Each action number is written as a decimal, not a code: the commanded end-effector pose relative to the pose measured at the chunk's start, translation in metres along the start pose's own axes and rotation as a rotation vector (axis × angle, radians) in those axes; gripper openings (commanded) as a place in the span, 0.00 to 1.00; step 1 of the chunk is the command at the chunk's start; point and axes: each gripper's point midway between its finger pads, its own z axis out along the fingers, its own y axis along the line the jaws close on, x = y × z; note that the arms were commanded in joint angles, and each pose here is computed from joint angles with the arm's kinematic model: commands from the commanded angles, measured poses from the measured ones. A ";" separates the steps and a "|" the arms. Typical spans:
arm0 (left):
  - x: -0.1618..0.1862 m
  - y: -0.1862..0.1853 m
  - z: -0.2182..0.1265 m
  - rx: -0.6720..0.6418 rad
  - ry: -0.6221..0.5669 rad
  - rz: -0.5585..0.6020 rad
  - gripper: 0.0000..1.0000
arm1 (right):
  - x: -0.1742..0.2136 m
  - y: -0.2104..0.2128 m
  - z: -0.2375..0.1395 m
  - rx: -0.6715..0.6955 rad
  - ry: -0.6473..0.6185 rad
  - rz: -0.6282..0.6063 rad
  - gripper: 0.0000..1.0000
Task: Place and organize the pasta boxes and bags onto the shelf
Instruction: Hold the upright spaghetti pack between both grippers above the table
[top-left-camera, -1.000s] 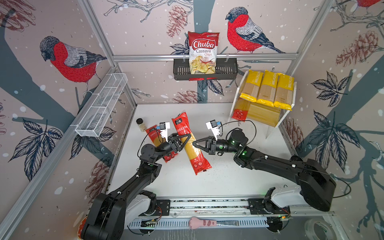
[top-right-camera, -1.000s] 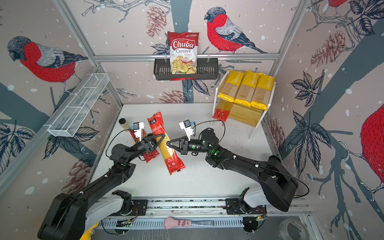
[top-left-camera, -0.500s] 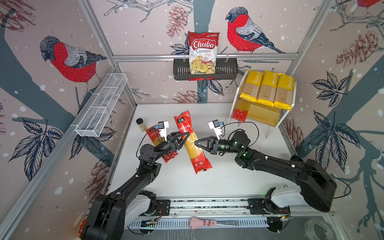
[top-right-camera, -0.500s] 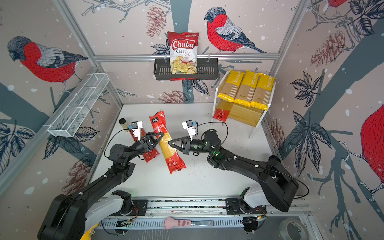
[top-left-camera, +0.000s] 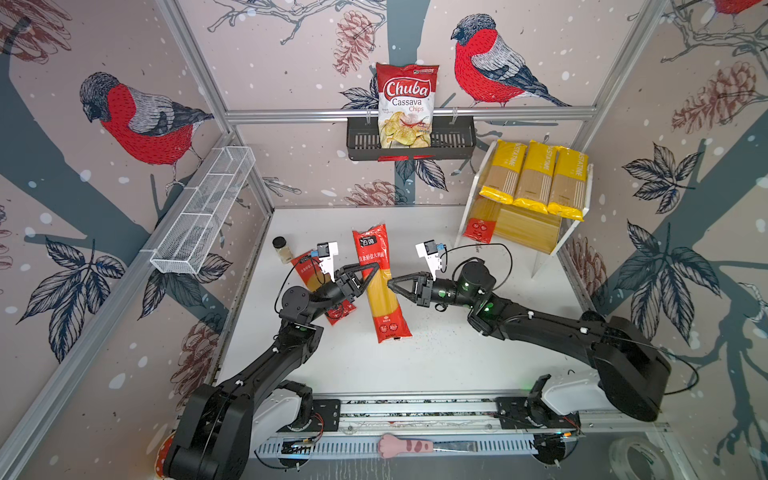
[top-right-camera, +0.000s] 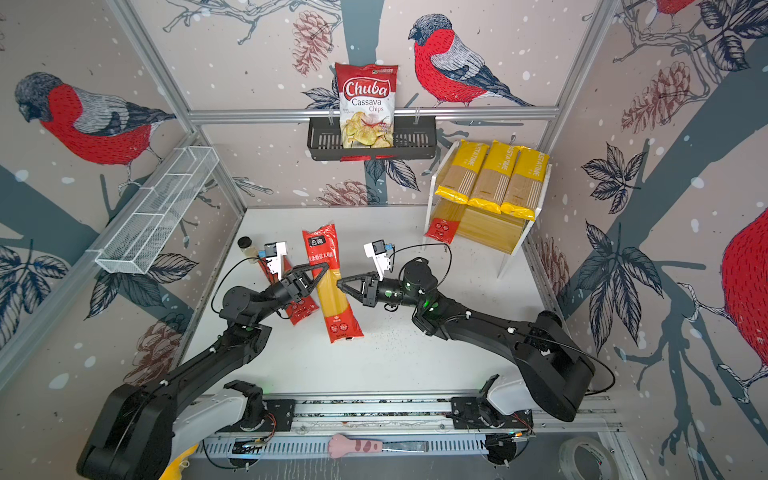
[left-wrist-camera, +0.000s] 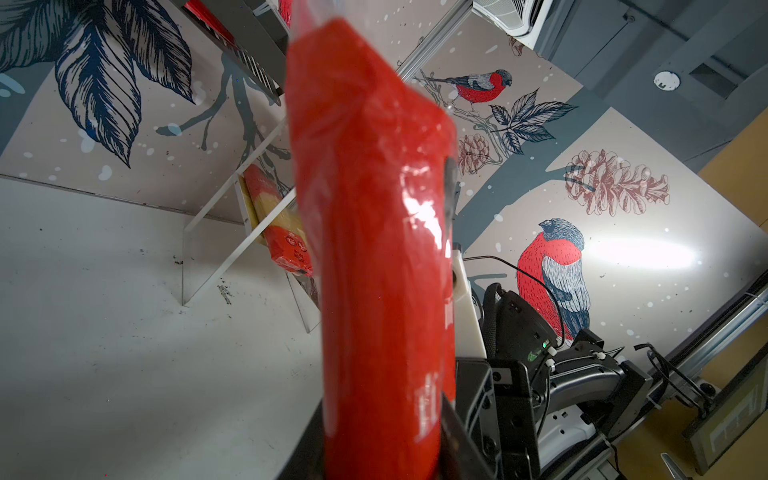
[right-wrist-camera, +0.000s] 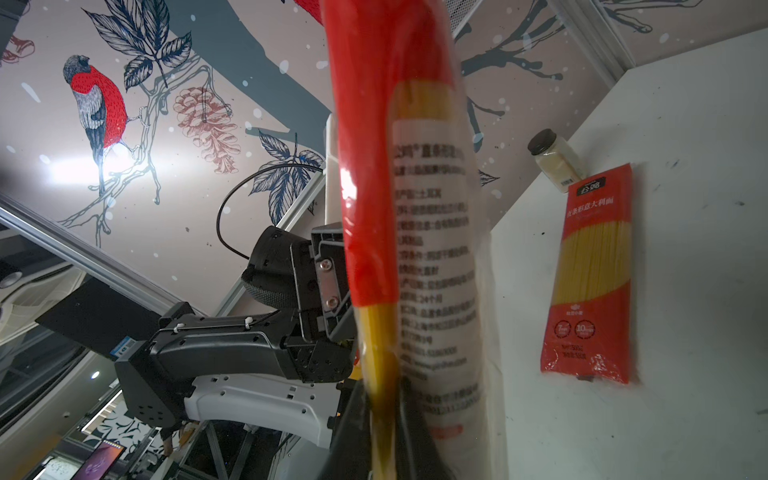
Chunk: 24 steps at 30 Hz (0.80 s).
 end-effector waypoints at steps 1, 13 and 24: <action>-0.006 -0.017 0.002 0.065 -0.016 0.045 0.26 | -0.003 0.002 0.003 -0.004 -0.012 -0.057 0.19; -0.006 -0.016 0.002 0.065 -0.028 0.024 0.20 | 0.014 -0.032 0.006 0.145 0.035 -0.114 0.53; -0.002 -0.015 0.005 0.061 -0.018 0.023 0.19 | 0.021 -0.060 0.001 0.253 0.051 -0.133 0.60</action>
